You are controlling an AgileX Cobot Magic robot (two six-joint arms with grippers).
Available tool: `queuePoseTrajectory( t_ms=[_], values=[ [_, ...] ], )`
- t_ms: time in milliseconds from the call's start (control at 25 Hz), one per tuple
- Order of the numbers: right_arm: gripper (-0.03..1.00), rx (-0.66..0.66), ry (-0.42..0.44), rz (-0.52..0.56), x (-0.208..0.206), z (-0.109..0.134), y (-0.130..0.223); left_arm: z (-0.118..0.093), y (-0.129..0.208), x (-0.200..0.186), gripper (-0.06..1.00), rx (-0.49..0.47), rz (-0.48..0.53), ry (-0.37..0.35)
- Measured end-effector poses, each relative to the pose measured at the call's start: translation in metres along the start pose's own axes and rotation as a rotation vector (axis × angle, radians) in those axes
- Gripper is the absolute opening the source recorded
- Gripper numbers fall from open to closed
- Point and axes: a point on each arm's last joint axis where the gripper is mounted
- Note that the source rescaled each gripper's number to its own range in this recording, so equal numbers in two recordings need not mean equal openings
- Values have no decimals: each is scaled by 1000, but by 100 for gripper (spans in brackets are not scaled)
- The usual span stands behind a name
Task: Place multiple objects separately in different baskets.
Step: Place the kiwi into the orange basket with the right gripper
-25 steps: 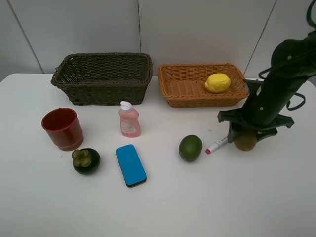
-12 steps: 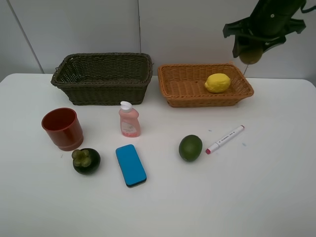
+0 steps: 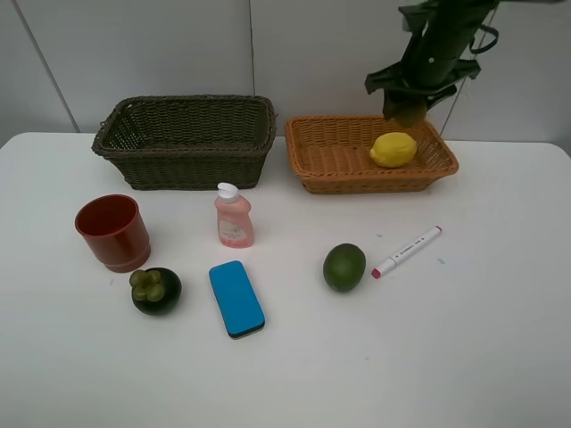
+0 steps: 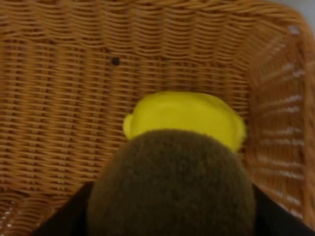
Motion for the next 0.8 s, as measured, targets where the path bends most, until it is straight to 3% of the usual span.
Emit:
queuePoseTrajectory(
  t_ms=[360, 800],
  values=[
    [50, 12, -55, 105, 54, 12, 10, 0, 0, 0, 100, 0, 0, 0],
    [50, 16, -61, 97, 54, 12, 9, 0, 0, 0, 100, 0, 0, 0]
  ],
)
Point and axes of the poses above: a point on each arm's last joint axis where the gripper is mounted, x pointing out along that axis toward the gripper, z along the wrist's bending axis when the last joint is at zero, y = z × x, and after that the axes turned 13 degrees about x, right-handed
